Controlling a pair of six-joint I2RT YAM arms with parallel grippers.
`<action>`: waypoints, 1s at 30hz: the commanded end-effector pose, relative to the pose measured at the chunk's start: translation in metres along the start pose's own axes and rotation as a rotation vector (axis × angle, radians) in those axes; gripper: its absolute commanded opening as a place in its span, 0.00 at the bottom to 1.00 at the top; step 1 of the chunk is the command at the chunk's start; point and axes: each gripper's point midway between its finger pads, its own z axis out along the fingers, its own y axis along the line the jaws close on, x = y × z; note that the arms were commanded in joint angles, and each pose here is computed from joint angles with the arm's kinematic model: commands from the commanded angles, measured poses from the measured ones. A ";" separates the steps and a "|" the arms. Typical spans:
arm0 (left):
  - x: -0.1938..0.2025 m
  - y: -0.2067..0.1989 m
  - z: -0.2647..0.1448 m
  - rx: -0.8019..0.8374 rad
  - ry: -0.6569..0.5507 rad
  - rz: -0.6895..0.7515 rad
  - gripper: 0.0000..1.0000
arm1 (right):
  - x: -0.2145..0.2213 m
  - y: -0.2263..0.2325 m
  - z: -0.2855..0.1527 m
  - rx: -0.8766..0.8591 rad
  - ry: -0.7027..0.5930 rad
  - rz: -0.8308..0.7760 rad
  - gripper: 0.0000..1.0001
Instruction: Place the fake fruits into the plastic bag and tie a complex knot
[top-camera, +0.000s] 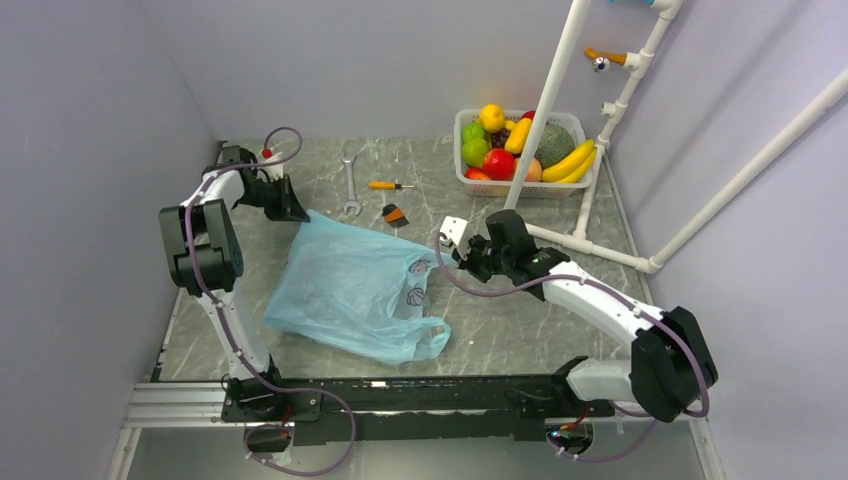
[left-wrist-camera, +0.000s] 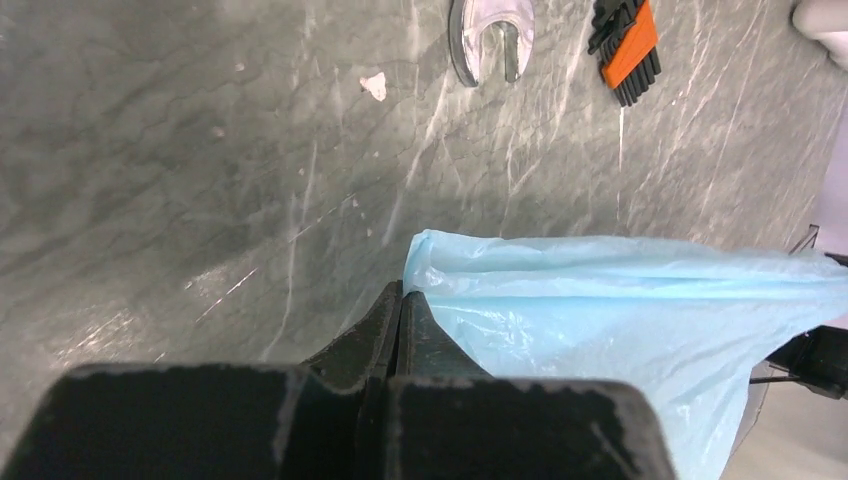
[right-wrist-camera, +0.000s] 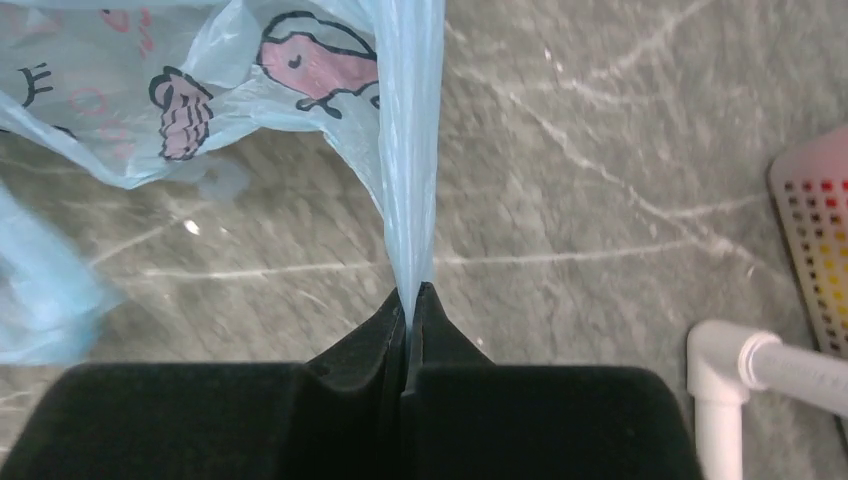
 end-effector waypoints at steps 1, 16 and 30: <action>-0.054 0.024 -0.040 -0.170 -0.189 0.136 0.00 | -0.011 0.016 -0.005 -0.073 -0.025 0.018 0.00; 0.002 -0.149 -0.138 -0.217 -0.511 0.651 0.99 | -0.109 0.029 -0.011 -0.249 -0.191 0.387 0.00; 0.133 -0.239 -0.051 -0.281 -0.431 1.010 0.99 | -0.126 0.031 -0.022 -0.246 -0.207 0.730 0.00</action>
